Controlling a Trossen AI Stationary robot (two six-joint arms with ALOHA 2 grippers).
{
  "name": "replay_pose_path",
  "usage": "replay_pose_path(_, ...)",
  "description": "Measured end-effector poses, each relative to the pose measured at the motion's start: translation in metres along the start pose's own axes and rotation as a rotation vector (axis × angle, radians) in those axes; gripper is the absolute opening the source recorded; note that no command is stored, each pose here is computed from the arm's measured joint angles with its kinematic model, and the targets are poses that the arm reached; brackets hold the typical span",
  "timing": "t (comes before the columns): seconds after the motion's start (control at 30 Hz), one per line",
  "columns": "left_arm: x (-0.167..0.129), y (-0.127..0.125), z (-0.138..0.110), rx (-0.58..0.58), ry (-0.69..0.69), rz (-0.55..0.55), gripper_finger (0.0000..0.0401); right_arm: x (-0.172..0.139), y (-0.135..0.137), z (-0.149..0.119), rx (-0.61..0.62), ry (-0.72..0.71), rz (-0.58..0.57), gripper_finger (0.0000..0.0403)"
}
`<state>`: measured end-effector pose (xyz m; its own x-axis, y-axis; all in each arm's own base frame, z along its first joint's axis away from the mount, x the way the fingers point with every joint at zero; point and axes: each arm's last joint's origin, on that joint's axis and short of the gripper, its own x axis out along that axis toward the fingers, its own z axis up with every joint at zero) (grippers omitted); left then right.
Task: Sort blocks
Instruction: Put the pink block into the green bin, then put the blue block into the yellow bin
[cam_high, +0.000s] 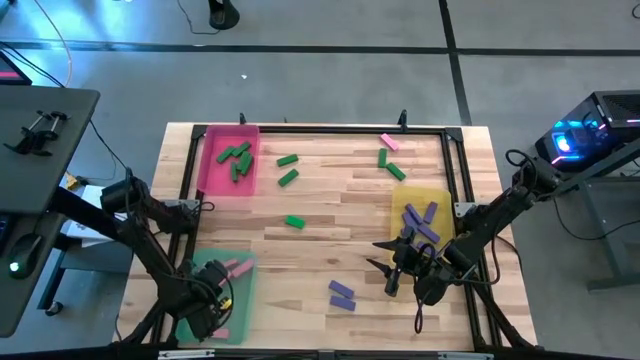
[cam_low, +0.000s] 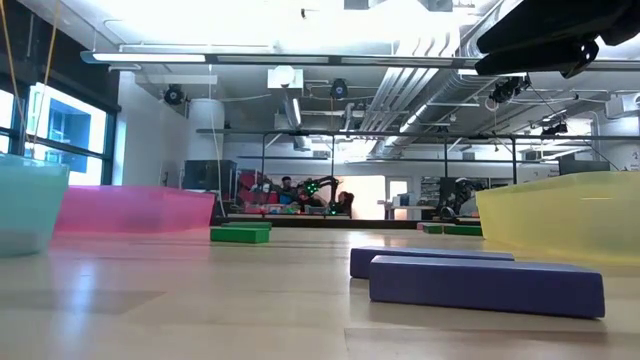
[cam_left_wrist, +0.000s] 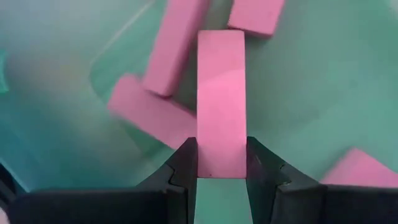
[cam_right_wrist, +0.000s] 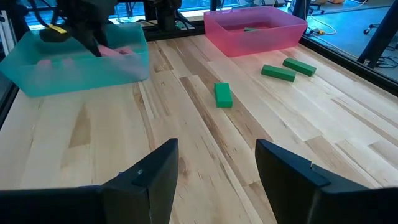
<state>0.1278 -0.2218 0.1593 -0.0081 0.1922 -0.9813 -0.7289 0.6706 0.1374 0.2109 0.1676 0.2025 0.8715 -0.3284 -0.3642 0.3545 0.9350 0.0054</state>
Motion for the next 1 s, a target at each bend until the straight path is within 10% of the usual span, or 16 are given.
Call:
replay_pose_path(0.43, -0.029, 0.005, 0.005, -0.005, -0.144, -0.180, 0.0238, 0.000, 0.000, 0.000, 0.003, 0.003, 0.004, 0.0199)
replay_pose_path(0.73, -0.058, -0.008, 0.027, 0.192, -0.782, -0.380, 0.0244, 0.026, 0.029, -0.022, -0.158, 0.119, 0.306, 0.0199)
replay_pose_path(1.0, -0.069, -0.039, 0.054, 0.249, -1.137, -0.336, 0.0245, 0.076, 0.047, -0.043, -0.202, 0.230, 0.373, 0.0199)
